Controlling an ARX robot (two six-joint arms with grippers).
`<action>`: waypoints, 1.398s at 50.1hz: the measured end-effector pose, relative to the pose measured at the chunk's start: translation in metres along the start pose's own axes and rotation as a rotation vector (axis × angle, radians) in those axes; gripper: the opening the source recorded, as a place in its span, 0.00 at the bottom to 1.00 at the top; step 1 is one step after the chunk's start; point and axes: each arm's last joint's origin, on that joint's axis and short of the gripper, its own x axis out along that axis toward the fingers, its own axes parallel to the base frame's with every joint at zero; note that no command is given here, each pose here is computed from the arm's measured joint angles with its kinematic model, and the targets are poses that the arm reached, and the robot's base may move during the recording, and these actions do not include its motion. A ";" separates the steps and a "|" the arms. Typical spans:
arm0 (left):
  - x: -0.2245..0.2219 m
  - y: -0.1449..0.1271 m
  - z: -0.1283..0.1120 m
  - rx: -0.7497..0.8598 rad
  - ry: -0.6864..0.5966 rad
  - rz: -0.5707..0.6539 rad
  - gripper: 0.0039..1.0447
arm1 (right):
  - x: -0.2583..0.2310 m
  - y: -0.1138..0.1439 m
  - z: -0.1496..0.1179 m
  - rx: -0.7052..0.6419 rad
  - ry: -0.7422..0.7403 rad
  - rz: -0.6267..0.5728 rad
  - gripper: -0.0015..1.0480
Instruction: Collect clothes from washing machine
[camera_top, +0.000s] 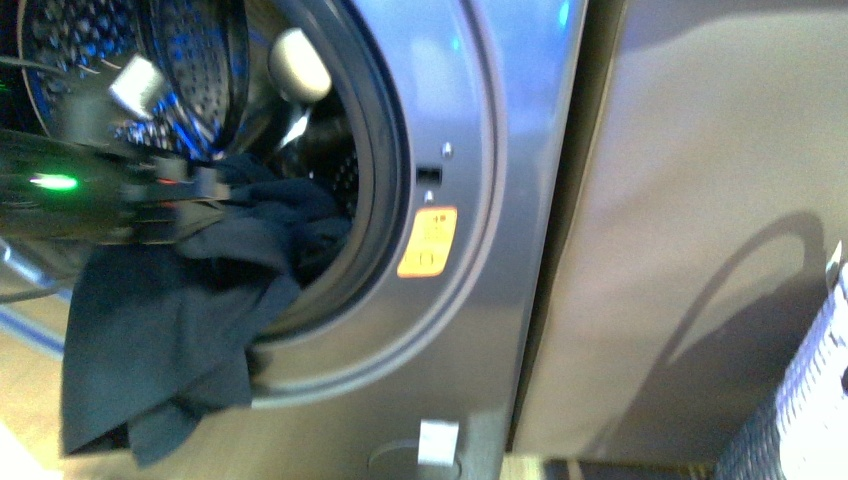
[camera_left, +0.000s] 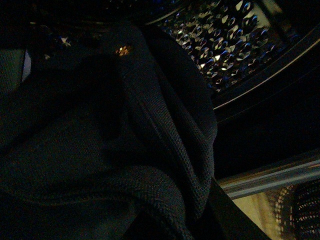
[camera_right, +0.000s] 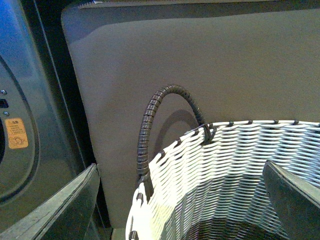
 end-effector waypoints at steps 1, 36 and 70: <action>-0.004 0.000 0.002 -0.001 -0.010 0.001 0.06 | 0.000 0.000 0.000 0.000 0.000 0.000 0.93; -0.135 -0.037 0.099 0.093 -0.367 -0.134 0.06 | 0.000 0.000 0.000 0.000 0.000 0.000 0.93; -0.184 -0.118 0.232 0.193 -0.656 -0.364 0.06 | 0.000 0.000 0.000 0.000 0.000 0.000 0.93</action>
